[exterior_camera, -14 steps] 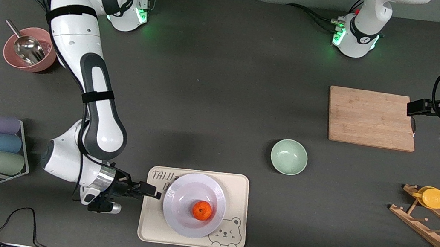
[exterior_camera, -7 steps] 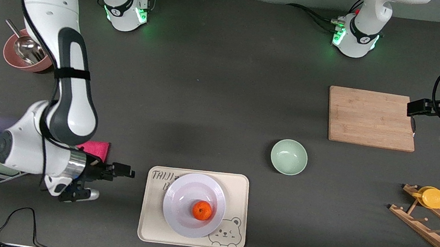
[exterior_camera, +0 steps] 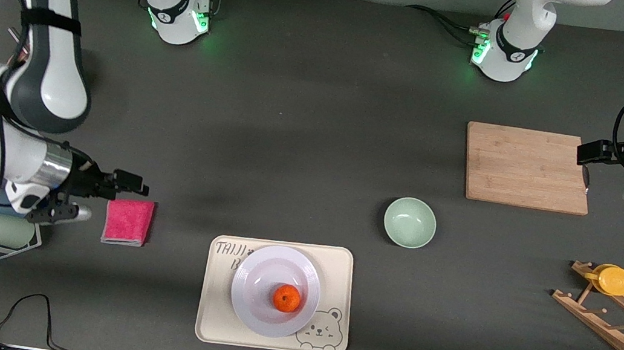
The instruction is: Place orange and plate with both arms
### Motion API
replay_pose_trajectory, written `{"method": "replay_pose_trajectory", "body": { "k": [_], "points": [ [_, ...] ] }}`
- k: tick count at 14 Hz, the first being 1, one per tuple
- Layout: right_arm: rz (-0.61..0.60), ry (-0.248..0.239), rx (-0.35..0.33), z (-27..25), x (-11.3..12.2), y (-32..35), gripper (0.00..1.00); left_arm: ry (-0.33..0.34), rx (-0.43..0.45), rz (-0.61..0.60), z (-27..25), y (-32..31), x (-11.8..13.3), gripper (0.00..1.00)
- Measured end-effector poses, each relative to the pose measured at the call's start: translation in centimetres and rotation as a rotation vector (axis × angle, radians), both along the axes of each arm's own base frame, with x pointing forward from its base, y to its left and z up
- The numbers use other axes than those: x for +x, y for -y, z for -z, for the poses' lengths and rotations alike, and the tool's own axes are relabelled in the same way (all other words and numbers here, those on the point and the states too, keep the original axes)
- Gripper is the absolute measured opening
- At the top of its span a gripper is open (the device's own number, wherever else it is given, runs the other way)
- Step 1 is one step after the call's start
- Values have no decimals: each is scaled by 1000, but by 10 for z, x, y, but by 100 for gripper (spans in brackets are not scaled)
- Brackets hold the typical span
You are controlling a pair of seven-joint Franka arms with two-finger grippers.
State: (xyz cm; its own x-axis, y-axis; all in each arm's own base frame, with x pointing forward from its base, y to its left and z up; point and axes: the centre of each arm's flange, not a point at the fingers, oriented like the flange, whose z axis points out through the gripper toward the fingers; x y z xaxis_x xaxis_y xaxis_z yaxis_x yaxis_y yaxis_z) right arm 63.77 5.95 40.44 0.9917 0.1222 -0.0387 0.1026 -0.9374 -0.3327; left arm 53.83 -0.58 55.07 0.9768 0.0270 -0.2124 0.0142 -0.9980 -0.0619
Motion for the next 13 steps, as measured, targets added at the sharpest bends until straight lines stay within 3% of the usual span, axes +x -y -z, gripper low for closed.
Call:
{"method": "replay_pose_trajectory", "body": {
  "k": [6, 13],
  "points": [
    [2, -60, -194, -62, -49, -6, 100, 50, -6, 1, -26, 0, -5, 100],
    [-23, -14, -287, -148, -95, 13, 100, 92, -51, -32, -83, -13, -39, 100]
  ]
}}
